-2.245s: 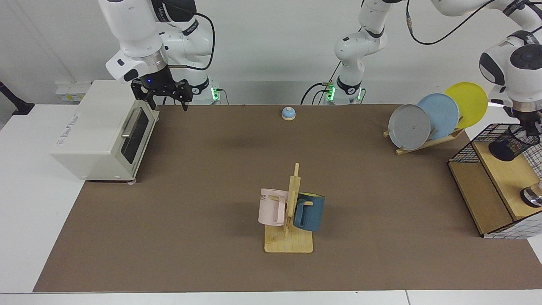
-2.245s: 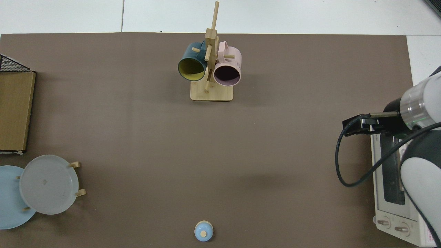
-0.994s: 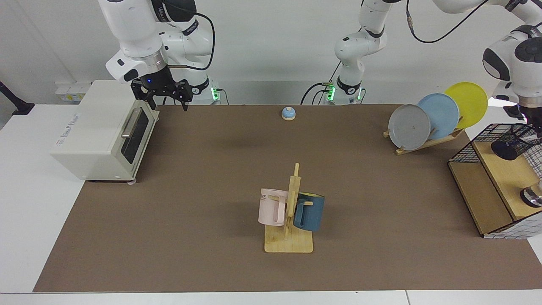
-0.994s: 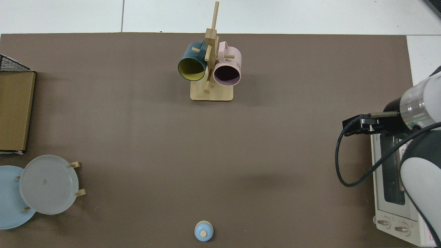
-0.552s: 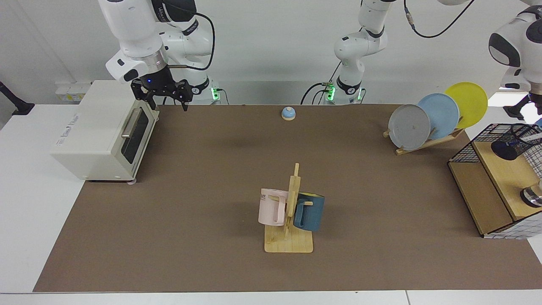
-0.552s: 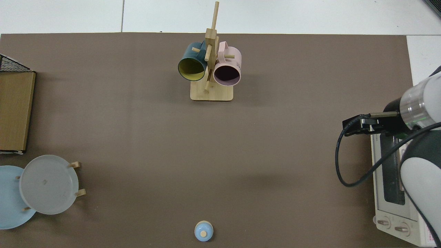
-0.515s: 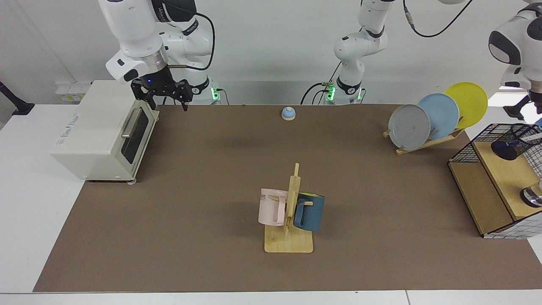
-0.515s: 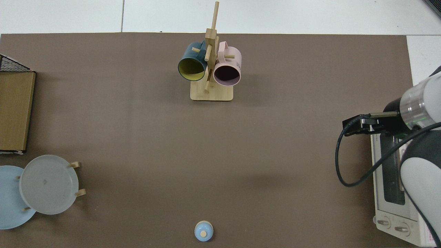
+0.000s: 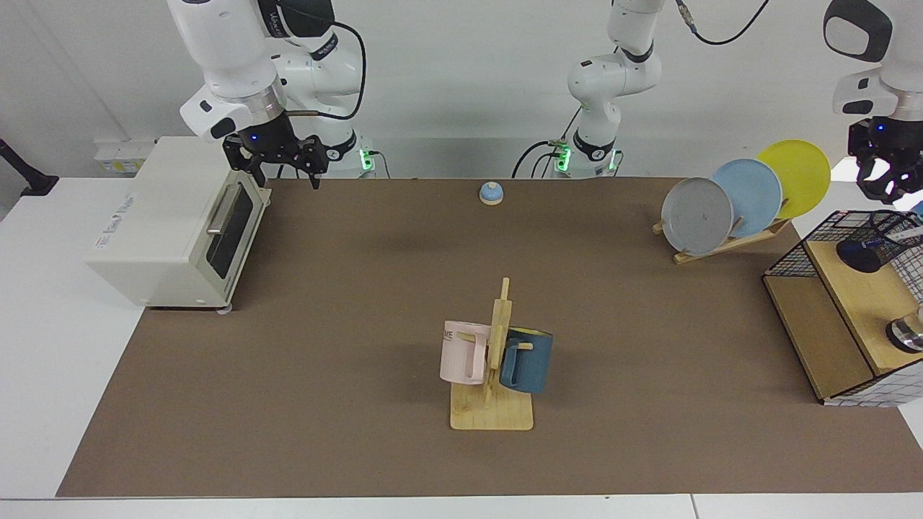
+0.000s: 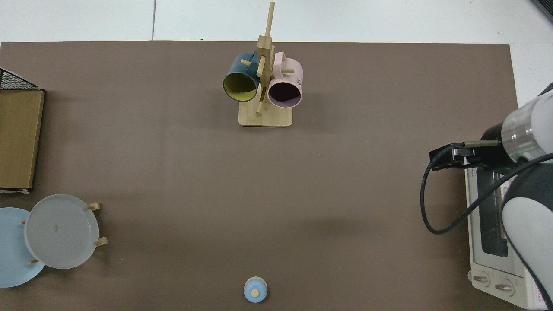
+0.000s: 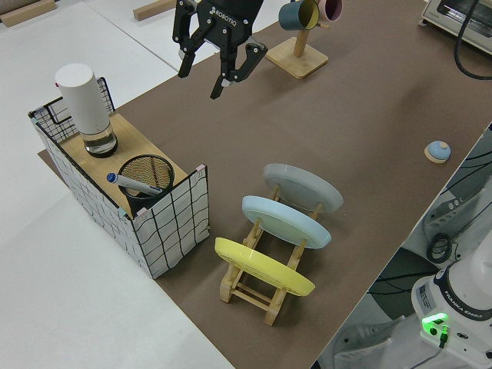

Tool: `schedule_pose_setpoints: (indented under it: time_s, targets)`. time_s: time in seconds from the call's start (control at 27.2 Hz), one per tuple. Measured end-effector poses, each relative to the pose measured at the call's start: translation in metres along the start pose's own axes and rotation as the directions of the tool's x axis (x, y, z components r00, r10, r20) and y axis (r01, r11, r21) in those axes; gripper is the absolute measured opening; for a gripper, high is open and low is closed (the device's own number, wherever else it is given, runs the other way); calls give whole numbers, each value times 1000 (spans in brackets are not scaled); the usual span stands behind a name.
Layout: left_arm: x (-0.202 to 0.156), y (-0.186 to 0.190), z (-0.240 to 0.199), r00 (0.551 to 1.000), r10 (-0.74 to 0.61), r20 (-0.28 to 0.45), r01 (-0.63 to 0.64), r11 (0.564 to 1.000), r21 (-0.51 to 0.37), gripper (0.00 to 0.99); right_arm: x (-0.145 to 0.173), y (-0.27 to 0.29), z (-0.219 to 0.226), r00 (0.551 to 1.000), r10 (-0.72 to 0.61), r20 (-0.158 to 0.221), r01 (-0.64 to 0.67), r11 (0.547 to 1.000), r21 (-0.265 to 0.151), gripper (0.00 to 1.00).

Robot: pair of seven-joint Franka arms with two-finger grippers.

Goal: Put markers into pen holder

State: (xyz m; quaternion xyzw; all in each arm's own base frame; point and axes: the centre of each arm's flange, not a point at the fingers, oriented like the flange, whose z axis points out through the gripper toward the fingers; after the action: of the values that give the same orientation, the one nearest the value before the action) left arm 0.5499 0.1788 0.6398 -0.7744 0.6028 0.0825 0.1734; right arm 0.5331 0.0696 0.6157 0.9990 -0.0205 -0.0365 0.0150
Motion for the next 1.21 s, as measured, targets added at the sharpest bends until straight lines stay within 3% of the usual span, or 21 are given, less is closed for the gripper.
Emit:
schedule_pose_setpoints:
  time_s: [0.22, 0.26, 0.44, 0.52, 0.59, 0.74, 0.99, 1.21]
  targets:
    - [23, 22, -11, 967, -236, -93, 222, 965, -143, 661, 0, 0, 0, 1000, 0, 0, 0, 1000, 0, 1000]
    - [28, 25, -13, 958, -268, -102, 250, 954, -164, 744, 0, 0, 0, 1000, 0, 0, 0, 1000, 0, 1000]
    - [57, 37, -23, 898, -420, -132, 373, 885, -280, 811, 0, 0, 0, 1000, 0, 0, 0, 1000, 0, 1000]
    - [70, 42, -29, 869, -474, -140, 412, 851, -325, 943, 0, 0, 0, 1000, 0, 0, 0, 1000, 0, 1000]
    - [86, 47, -38, 833, -537, -133, 464, 809, -361, 991, 0, 0, 0, 1000, 0, 0, 0, 1000, 0, 1000]
    - [124, 57, -59, 746, -660, -89, 581, 710, -398, 991, 0, 0, 0, 1000, 0, 0, 0, 1000, 0, 1000]
    - [178, 71, -84, 625, -780, -26, 699, 574, -426, 991, 0, 0, 0, 1000, 0, 0, 0, 1000, 0, 1000]
    - [191, 74, -89, 602, -798, -17, 712, 546, -443, 991, 0, 0, 0, 1000, 0, 0, 0, 1000, 0, 1000]
